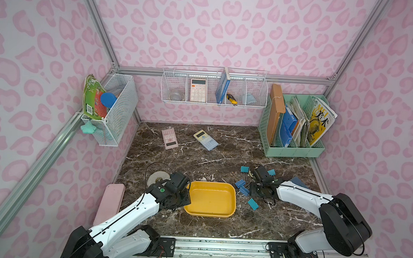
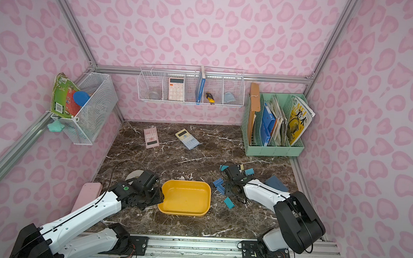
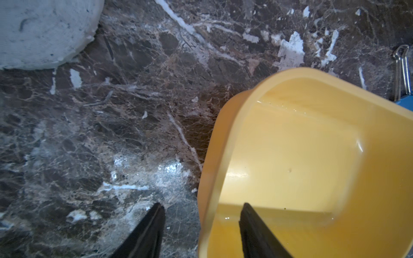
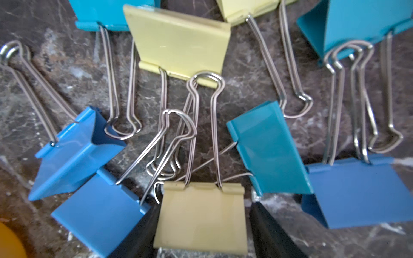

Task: Put the binder clips in the storage box
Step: Pick up the binder clip at the center of the board.

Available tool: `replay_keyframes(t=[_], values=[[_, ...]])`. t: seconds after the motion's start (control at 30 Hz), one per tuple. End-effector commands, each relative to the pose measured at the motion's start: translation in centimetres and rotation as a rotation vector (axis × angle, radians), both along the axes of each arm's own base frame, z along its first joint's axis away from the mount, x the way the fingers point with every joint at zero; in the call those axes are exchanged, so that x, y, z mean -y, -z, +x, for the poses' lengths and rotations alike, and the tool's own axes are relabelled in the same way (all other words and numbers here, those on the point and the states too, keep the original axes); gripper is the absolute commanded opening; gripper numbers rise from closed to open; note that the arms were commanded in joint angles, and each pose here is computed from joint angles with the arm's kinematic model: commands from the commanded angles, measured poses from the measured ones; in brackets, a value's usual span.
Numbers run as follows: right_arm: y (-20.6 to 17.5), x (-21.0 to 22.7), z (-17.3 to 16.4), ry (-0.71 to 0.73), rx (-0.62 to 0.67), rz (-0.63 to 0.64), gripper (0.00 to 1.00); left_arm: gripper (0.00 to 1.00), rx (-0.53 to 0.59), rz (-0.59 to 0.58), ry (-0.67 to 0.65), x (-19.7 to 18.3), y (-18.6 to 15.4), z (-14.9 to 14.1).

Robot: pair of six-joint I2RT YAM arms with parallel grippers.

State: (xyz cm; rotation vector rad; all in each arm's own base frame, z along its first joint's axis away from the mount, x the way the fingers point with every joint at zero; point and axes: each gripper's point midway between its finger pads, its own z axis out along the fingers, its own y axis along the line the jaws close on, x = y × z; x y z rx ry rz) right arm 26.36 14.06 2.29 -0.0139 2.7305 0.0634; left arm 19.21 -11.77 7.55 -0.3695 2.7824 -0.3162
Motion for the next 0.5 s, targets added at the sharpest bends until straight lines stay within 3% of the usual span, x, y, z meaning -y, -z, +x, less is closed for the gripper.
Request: replay_keyframes(t=[0.0,0.1,0.47], values=[[0.0,0.4,0.3,0.015,0.014,-0.014,0.59,0.59,-0.004,0.013,0.001,-0.3,0.2,-0.1],[-0.4,0.7,0.2,0.023,0.020,-0.024,0.54,0.58,-0.005,0.019,-0.001,-0.4,0.2,-0.2],[-6.4,-0.3,0.1,-0.005,0.120,0.006,0.51,0.58,-0.005,0.031,-0.013,-0.6,0.3,0.1]])
